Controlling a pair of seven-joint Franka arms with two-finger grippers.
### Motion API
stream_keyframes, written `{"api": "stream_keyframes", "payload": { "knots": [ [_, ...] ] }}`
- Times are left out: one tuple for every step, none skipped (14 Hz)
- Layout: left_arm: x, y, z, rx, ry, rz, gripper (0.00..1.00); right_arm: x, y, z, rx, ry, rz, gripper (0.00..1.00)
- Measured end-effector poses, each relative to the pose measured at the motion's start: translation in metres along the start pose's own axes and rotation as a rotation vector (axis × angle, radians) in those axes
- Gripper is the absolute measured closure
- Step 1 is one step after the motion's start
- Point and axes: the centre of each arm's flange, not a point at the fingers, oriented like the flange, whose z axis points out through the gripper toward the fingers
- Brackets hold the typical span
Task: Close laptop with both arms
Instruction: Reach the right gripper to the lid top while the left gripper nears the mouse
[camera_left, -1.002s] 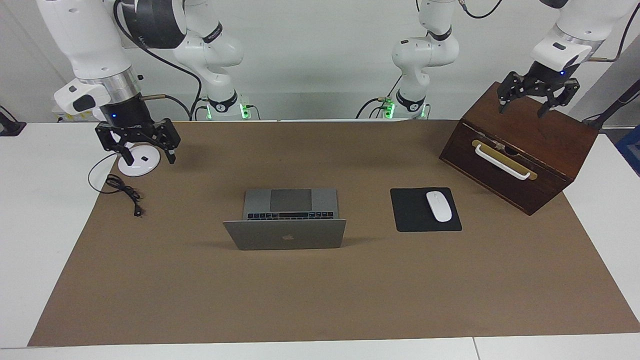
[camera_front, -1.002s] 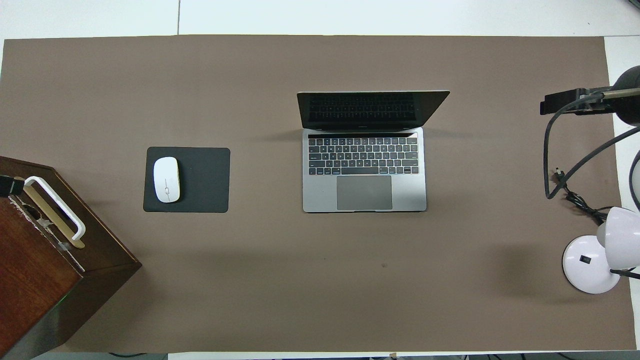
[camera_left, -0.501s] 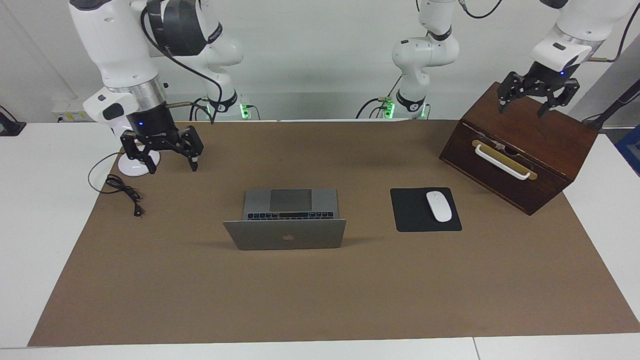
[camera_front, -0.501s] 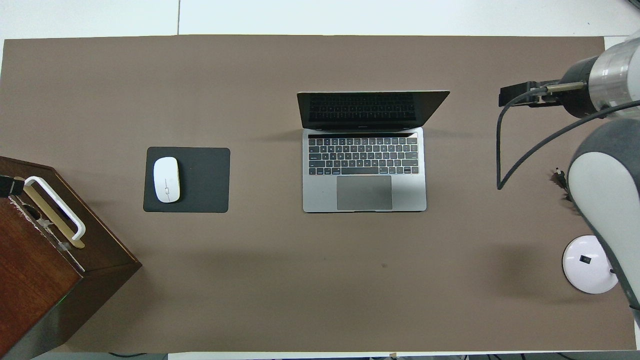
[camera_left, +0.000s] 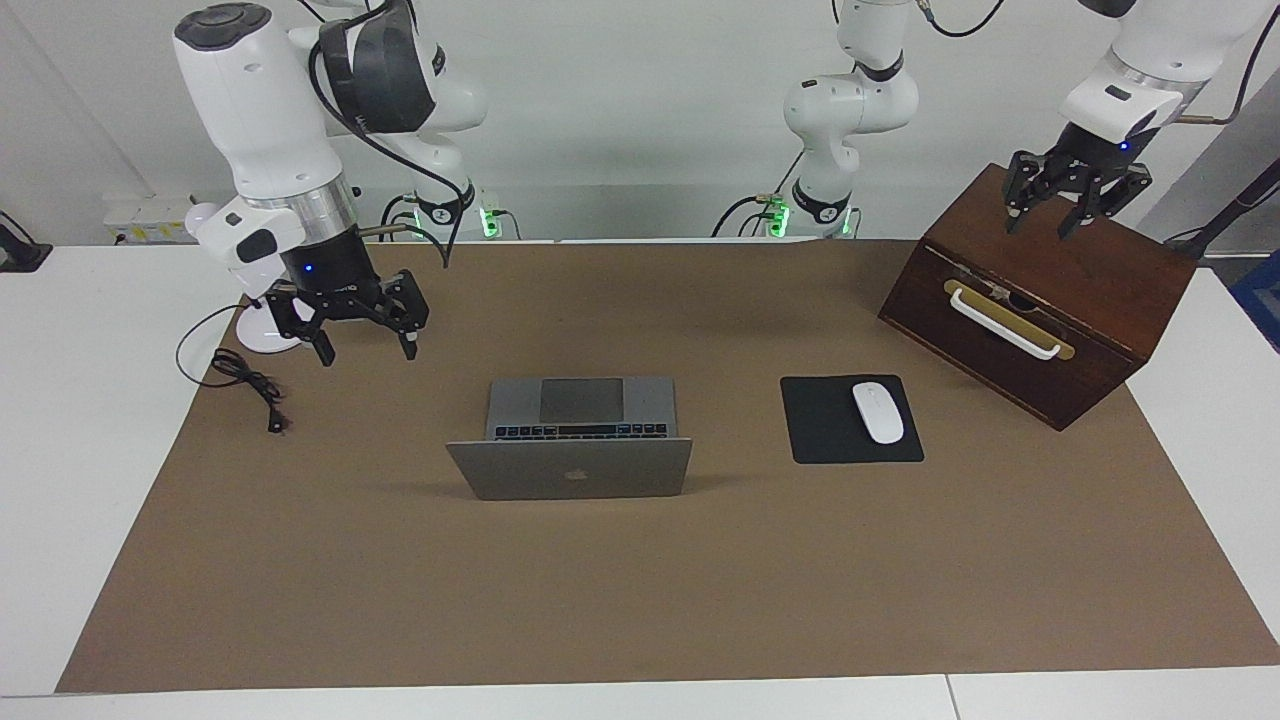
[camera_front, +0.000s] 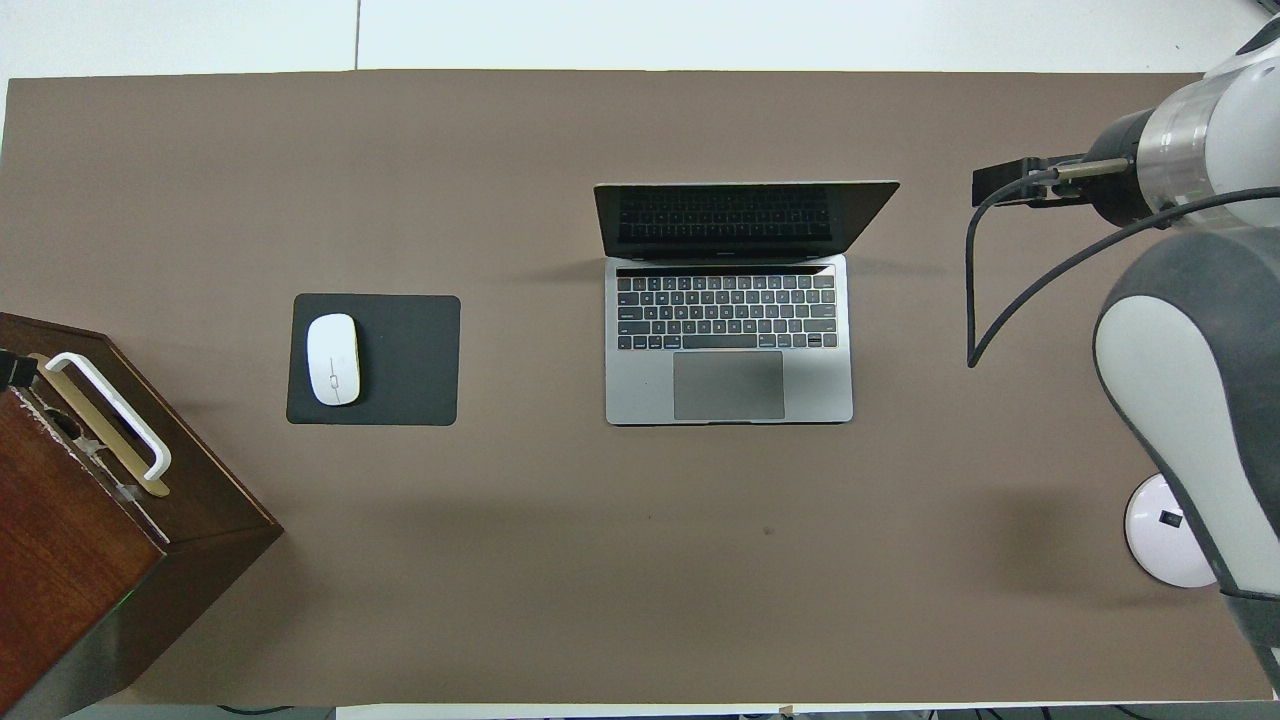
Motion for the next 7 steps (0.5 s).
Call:
{"api": "stream_keyframes", "payload": {
  "knots": [
    [0.0000, -0.0001, 0.0000, 0.000, 0.000, 0.000, 0.62, 0.0002, 0.0002, 0.0006, 0.000, 0.000, 0.000, 0.00],
    [0.0000, -0.0001, 0.0000, 0.000, 0.000, 0.000, 0.76, 0.0003, 0.0003, 0.0011, 0.000, -0.001, 0.000, 0.00],
    [-0.0001, -0.0002, 0.0000, 0.000, 0.000, -0.001, 0.89, 0.0003, 0.0004, 0.0013, 0.000, -0.001, 0.001, 0.00],
    [0.0000, -0.0001, 0.0000, 0.000, 0.000, -0.001, 0.99, 0.0004, 0.0009, 0.0014, -0.001, -0.001, 0.001, 0.00],
    [0.0002, 0.0001, -0.0002, 0.001, 0.002, -0.001, 0.99, 0.0006, 0.0023, 0.0017, -0.002, -0.002, 0.004, 0.00],
    [0.0009, 0.0011, -0.0005, 0.002, 0.005, -0.004, 0.99, 0.0011, 0.0040, 0.0023, -0.002, -0.002, 0.006, 0.01],
    [0.0023, 0.0028, -0.0008, 0.003, 0.011, -0.014, 0.99, 0.0027, 0.0056, 0.0016, -0.003, 0.002, 0.009, 0.06]
  ]
}}
